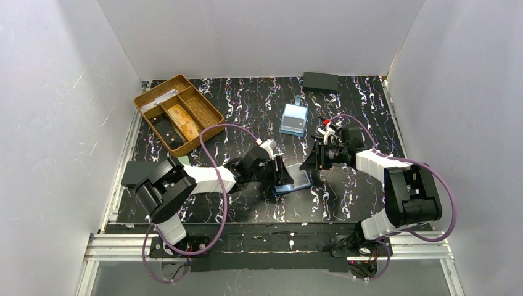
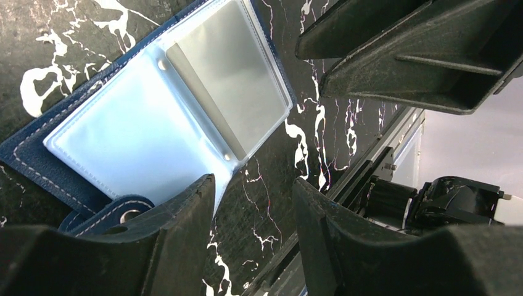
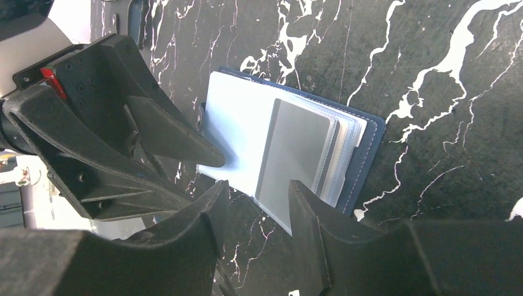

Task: Take the credit cards out of the card holder
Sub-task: Remove the credit card from the card holder.

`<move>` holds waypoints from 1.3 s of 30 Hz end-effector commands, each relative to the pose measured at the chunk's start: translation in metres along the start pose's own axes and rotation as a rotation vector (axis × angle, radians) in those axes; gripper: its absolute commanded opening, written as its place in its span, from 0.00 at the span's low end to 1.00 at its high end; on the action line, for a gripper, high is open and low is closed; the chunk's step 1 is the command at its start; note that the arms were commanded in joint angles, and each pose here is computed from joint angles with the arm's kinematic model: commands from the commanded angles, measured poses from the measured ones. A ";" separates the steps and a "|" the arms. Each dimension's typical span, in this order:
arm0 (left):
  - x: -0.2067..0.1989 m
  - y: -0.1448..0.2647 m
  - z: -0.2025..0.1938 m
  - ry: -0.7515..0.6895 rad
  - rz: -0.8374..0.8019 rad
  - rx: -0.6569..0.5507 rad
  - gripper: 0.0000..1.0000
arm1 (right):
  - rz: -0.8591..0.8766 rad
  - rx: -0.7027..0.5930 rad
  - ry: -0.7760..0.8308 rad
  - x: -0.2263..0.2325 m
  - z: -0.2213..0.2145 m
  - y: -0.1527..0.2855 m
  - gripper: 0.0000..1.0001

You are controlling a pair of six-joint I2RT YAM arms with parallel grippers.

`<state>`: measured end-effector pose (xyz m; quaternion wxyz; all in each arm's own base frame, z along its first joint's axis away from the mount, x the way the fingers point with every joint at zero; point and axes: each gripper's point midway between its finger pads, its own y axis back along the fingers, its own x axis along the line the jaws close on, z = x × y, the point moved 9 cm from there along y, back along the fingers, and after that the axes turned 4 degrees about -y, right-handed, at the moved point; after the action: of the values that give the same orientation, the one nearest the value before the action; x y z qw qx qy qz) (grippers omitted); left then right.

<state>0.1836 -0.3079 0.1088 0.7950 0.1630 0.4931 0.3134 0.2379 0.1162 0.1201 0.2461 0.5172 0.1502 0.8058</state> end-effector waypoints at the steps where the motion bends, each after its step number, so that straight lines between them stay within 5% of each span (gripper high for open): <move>1: -0.008 -0.008 0.008 -0.002 -0.014 -0.024 0.45 | -0.008 -0.014 0.019 -0.003 0.004 -0.003 0.48; 39: 0.012 -0.026 -0.007 0.036 0.043 0.043 0.39 | -0.049 0.067 -0.026 -0.018 -0.005 -0.012 0.46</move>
<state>0.1901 -0.3180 0.0869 0.7785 0.1730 0.5120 0.3193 0.2361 0.1154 0.0974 0.2494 0.5397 0.1799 0.7837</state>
